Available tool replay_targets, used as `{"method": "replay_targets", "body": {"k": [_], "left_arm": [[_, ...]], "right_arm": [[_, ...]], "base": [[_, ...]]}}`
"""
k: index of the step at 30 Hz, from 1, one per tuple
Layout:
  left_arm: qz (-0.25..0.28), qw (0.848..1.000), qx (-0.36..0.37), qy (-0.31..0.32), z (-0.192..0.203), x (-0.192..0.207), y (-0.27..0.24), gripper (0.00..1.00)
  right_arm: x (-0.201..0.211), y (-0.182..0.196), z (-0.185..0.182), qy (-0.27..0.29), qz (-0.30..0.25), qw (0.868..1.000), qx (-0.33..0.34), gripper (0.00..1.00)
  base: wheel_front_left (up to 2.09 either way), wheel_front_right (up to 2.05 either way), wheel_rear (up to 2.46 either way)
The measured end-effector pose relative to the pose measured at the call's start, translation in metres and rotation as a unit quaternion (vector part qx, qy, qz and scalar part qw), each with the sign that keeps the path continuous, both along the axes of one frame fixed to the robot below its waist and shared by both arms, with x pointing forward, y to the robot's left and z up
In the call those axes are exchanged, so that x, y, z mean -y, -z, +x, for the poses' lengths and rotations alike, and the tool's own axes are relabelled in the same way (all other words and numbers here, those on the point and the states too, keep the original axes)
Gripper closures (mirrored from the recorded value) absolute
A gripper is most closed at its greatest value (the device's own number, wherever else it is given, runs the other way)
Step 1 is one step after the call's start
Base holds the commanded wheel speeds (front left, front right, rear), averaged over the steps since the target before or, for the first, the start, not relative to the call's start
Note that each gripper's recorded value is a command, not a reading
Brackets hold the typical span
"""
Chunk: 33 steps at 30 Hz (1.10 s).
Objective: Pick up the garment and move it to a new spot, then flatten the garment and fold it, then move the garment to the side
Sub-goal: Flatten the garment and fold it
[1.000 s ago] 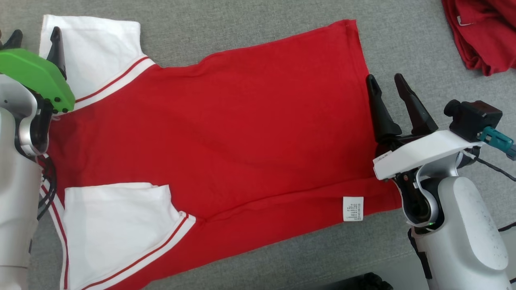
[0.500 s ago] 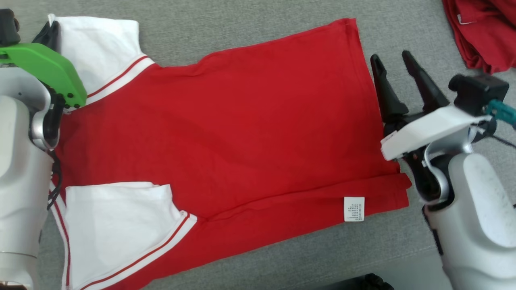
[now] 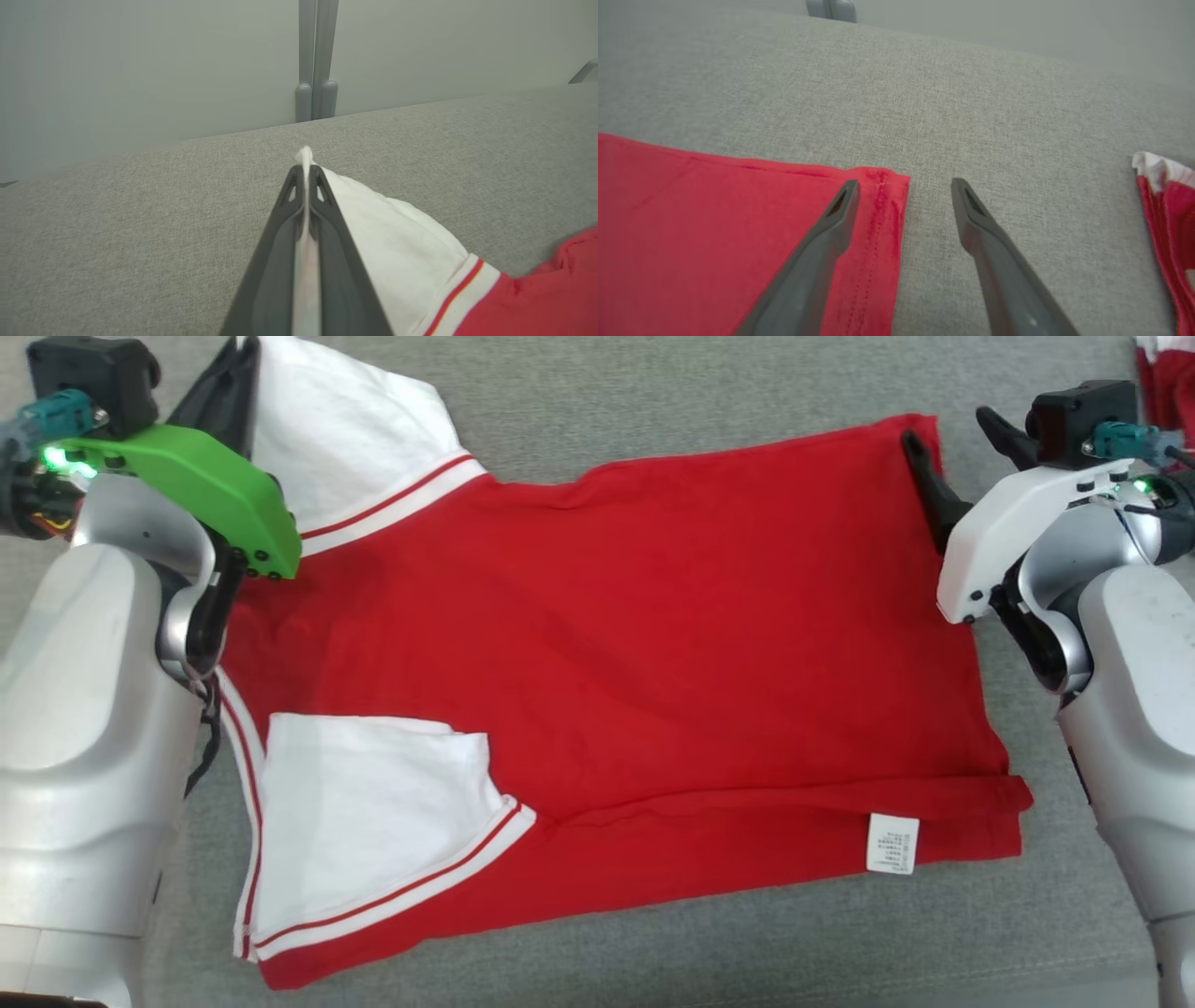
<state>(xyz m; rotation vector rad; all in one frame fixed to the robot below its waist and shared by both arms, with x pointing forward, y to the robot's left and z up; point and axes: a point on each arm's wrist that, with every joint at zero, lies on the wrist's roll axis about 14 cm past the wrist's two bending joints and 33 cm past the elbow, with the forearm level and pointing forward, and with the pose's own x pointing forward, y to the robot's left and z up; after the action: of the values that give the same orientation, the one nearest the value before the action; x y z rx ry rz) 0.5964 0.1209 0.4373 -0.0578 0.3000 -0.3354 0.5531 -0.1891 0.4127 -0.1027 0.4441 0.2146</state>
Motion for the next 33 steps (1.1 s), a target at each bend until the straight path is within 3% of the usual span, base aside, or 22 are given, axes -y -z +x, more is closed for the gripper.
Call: {"method": "replay_targets", "body": {"k": [6,7,8,13,14,21,26,33], "left_arm": [[-0.006,1.000,0.026,0.006,-0.014,-0.002,-0.021,1.00],[-0.011,0.999,0.032,0.005,-0.016,-0.002,-0.025,1.00],[-0.014,0.999,0.036,0.005,-0.019,-0.003,-0.028,1.00],[-0.039,0.998,0.050,-0.004,-0.037,-0.005,-0.039,1.00],[-0.045,0.998,0.053,-0.008,-0.041,-0.007,-0.042,1.00],[-0.064,0.995,0.068,-0.034,-0.065,-0.020,-0.058,1.00],[-0.080,0.990,0.109,-0.044,-0.089,-0.025,-0.085,1.00],[-0.108,0.985,0.127,-0.055,-0.138,-0.025,-0.097,1.00]], "right_arm": [[-0.008,0.018,0.004,-0.017,-0.018,0.999,-0.044,0.00],[-0.009,0.019,0.004,-0.020,-0.019,0.998,-0.049,0.04],[-0.011,0.020,0.003,-0.022,-0.020,0.998,-0.052,0.51],[-0.011,0.023,-0.004,-0.025,-0.025,0.997,-0.062,0.87],[-0.011,0.022,-0.005,-0.026,-0.025,0.998,-0.061,1.00],[-0.008,0.010,-0.006,-0.015,-0.021,0.999,-0.039,1.00],[-0.016,-0.028,-0.003,-0.021,0.003,0.999,0.040,1.00],[-0.015,-0.039,-0.040,-0.031,0.030,0.995,0.087,1.00]], "base": [[0.00,0.00,0.00],[0.00,0.00,0.00],[0.00,0.00,0.00],[0.00,0.00,0.00],[0.00,0.00,0.00],[0.00,0.00,0.00],[0.00,0.00,0.00],[0.00,0.00,0.00]]}}
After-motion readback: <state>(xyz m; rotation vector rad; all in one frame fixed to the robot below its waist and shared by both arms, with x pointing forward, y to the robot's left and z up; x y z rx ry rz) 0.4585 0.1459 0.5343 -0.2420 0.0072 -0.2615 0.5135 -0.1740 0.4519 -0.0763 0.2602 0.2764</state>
